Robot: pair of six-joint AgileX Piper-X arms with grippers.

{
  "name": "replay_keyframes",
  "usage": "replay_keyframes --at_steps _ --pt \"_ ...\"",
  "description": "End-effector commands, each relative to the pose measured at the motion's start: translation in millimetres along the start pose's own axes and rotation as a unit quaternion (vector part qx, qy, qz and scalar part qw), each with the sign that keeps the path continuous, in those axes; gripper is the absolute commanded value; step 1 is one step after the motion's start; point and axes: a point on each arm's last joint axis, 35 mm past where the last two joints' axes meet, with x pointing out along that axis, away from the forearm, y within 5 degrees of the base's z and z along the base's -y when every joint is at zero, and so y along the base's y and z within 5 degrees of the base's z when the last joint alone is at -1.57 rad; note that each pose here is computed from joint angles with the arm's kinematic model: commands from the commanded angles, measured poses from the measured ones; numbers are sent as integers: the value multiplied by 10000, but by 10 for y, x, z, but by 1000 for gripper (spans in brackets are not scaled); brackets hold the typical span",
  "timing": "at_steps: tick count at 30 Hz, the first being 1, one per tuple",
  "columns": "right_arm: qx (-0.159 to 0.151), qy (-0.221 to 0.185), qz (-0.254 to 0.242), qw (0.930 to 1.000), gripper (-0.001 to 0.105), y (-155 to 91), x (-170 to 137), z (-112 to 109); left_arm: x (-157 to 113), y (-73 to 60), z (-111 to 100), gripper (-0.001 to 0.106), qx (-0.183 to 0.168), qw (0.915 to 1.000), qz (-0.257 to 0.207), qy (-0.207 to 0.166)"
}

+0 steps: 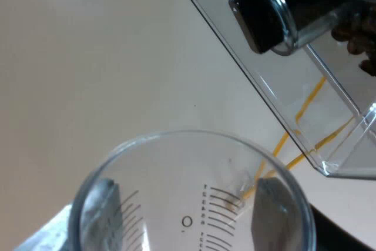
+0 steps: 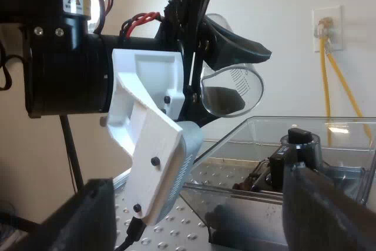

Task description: Pour the beans into the coffee machine

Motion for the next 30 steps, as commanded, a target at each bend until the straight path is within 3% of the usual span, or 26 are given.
replay_keyframes --at_steps 1,4,9,14,15,17,19,23,24,27,28,29,30 --pt "-4 -103 -13 9999 62 -12 -33 51 8 9 -23 28 171 9998 49 98" --pt "-4 -103 -13 9999 62 -12 -33 51 8 9 -23 28 -172 9998 52 96" --pt "-4 -103 -13 9999 62 -12 -33 51 8 8 -24 28 -1368 9905 60 104" --pt "-4 -103 -13 9999 62 -12 -33 51 -41 44 -51 28 -2911 9563 123 254" --pt "-4 -103 -13 9999 62 -12 -33 51 -48 51 -56 28 -3007 9532 144 296" --pt "-4 -103 -13 9999 62 -12 -33 51 -98 88 -85 28 -3482 9360 232 462" --pt "-4 -103 -13 9999 62 -12 -33 51 -136 114 -103 28 -3717 9263 285 549" --pt "-5 -110 18 9999 62 -10 -33 52 -234 171 -144 28 -4331 8973 406 746" --pt "-5 -110 18 9999 62 -10 -33 52 -242 176 -147 28 -4394 8942 420 753" --pt "-5 -110 18 9999 62 -10 -33 52 -308 216 -177 28 -4749 8737 544 904" --pt "-5 -110 18 9999 62 -10 -33 52 -321 224 -183 28 -4901 8648 578 925" --pt "-5 -110 18 9999 62 -10 -33 52 -381 249 -201 28 -5244 8432 632 1002" --pt "-5 -110 18 9999 62 -10 -33 52 -397 255 -205 28 -5375 8348 642 1003"
